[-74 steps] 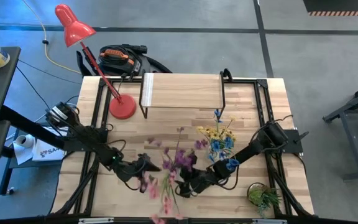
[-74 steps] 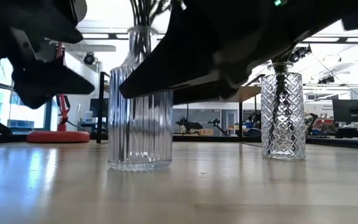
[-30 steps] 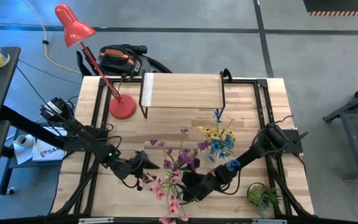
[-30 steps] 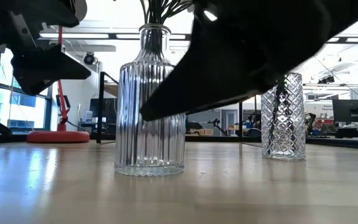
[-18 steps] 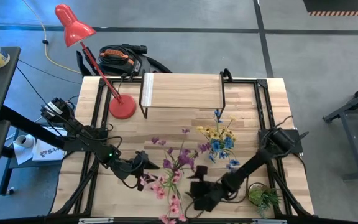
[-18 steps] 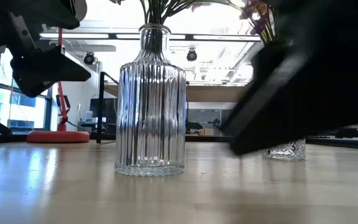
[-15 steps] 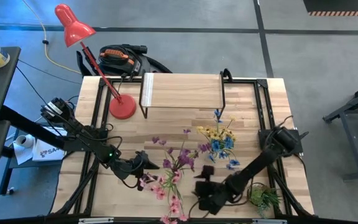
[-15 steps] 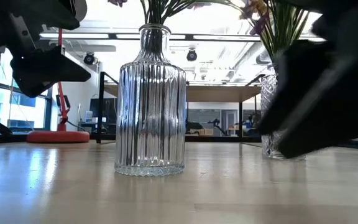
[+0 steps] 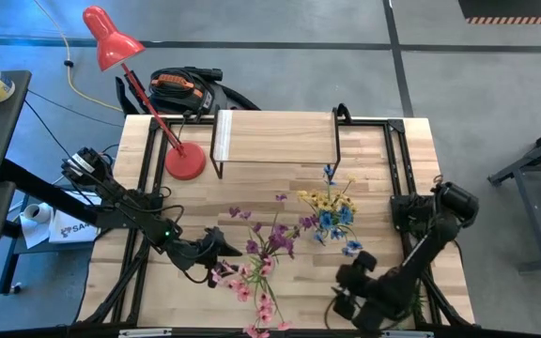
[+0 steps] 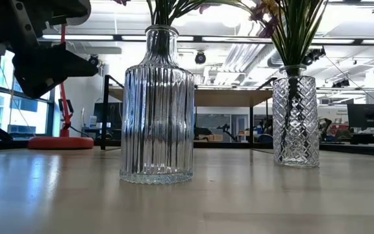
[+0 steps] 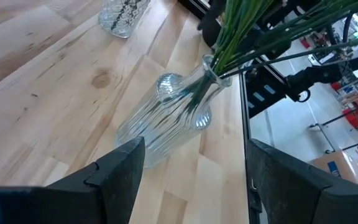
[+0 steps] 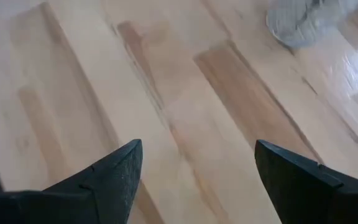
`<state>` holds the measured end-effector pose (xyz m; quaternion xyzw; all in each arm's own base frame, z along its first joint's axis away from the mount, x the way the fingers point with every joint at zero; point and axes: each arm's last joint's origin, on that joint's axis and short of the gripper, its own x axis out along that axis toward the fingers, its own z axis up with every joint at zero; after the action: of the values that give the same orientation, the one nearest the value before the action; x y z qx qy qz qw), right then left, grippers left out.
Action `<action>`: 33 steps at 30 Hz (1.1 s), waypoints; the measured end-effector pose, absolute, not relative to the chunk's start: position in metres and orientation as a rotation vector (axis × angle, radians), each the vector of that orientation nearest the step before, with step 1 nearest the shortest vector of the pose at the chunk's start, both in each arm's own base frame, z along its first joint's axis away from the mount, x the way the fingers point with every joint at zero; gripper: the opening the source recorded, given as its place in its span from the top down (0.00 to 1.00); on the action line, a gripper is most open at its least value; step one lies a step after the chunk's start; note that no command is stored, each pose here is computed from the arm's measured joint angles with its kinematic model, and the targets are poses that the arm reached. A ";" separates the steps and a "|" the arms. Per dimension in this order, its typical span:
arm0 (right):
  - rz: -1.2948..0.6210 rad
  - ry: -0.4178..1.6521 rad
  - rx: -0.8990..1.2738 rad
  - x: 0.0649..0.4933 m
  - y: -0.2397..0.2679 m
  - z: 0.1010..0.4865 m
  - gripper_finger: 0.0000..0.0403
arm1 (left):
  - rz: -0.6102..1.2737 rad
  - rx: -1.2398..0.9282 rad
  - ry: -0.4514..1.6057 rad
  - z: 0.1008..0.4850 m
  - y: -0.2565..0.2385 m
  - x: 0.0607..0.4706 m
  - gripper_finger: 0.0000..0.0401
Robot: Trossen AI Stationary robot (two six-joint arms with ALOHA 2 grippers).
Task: Pick and place flowers into a vace then onto a shelf
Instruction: Put the top vase on the shelf
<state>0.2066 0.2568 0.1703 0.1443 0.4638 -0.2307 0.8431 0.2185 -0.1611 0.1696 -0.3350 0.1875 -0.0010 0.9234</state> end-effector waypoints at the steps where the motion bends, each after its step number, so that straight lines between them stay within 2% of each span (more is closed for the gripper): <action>1: -0.488 0.983 0.308 0.203 0.258 0.172 0.25 | -0.001 -0.688 0.384 0.170 -0.161 0.219 0.21; 6: -0.516 0.958 0.222 0.199 0.253 0.173 0.25 | 0.005 -0.713 0.385 0.170 -0.161 0.219 0.21; 12: -0.635 0.960 0.035 0.205 0.227 0.174 0.25 | 0.033 -0.714 0.356 0.171 -0.160 0.219 0.21; 21: -0.714 0.937 0.082 0.225 0.209 0.174 0.25 | 0.081 -0.706 0.323 0.172 -0.159 0.220 0.21; 29: -0.598 0.924 0.201 0.209 0.240 0.178 0.31 | 0.080 -0.706 0.324 0.172 -0.159 0.220 0.21; 33: -0.516 0.809 0.171 0.215 0.255 0.195 0.35 | 0.081 -0.707 0.323 0.172 -0.159 0.220 0.21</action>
<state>0.2150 0.2546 0.1951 0.0821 0.3888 -0.2478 0.8836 0.2197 -0.1588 0.1715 -0.3448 0.1574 0.0396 0.9245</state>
